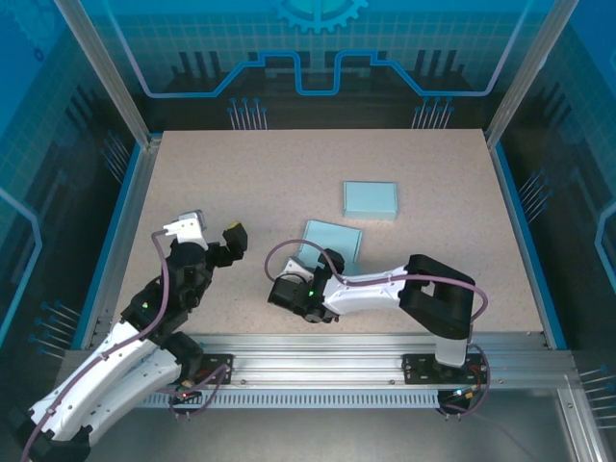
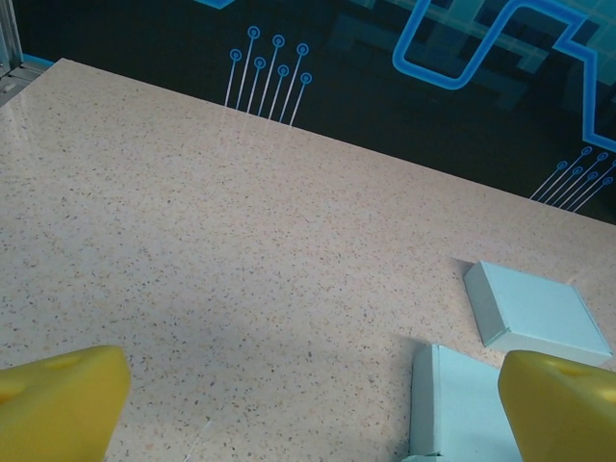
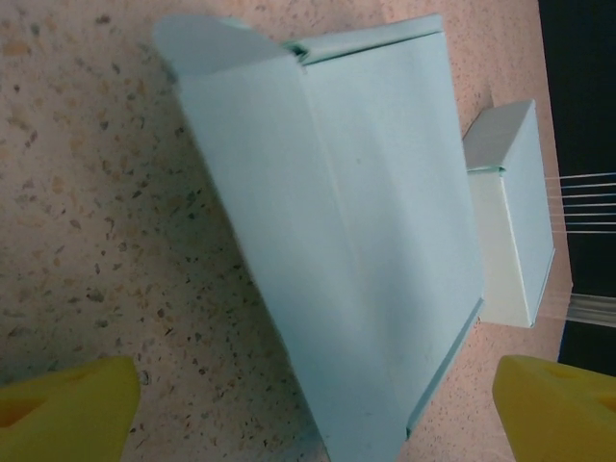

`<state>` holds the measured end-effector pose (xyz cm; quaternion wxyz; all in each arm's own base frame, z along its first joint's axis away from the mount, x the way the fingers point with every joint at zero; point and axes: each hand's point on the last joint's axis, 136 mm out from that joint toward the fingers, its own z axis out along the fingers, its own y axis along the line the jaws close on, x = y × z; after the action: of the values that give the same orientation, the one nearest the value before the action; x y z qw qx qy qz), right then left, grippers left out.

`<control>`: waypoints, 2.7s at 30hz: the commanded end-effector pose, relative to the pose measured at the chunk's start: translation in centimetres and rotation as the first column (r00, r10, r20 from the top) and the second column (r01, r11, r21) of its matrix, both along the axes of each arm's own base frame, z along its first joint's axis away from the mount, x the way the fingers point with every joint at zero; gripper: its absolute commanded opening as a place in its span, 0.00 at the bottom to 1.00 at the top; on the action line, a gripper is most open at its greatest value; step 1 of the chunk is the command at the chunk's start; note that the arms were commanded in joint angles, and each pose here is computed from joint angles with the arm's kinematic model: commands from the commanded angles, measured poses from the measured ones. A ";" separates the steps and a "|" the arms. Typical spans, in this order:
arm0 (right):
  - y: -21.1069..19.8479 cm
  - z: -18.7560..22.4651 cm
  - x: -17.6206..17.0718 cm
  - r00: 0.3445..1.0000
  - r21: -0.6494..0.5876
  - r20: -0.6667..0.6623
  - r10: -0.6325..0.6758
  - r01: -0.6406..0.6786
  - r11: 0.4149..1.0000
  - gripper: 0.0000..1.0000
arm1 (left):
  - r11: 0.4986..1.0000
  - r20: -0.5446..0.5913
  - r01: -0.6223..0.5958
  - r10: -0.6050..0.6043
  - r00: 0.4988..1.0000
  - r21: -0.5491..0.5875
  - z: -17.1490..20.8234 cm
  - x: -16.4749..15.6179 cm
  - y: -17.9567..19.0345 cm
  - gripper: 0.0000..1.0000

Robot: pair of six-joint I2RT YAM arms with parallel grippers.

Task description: Fold the paper box

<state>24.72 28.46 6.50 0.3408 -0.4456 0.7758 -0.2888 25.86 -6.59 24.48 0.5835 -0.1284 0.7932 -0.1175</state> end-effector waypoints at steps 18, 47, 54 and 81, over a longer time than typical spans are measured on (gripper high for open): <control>1.2 -1.2 3.8 0.999 0.027 -0.035 0.005 -0.004 1.000 0.75 | 0.997 -0.020 -0.012 0.013 1.000 0.072 -1.1 0.7 0.2 0.99; 0.4 4.2 5.8 0.997 0.160 -0.058 0.052 -0.042 0.986 0.00 | 0.997 -0.021 -0.003 0.004 1.000 0.080 -0.9 1.2 -0.2 0.99; 0.8 6.6 3.2 0.969 0.247 -0.215 0.119 -0.063 0.967 0.00 | 0.997 -0.010 0.033 -0.032 0.999 0.073 -0.1 1.4 -0.9 0.99; 0.9 9.4 1.7 0.596 0.635 -0.629 0.499 0.023 0.772 0.00 | 0.488 -0.297 0.826 -0.774 0.558 0.282 -6.4 2.9 -15.3 0.57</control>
<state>27.09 28.62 15.19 0.1497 -0.4942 0.8357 0.1869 27.52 -20.93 16.95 0.4119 0.3391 0.8210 -0.2033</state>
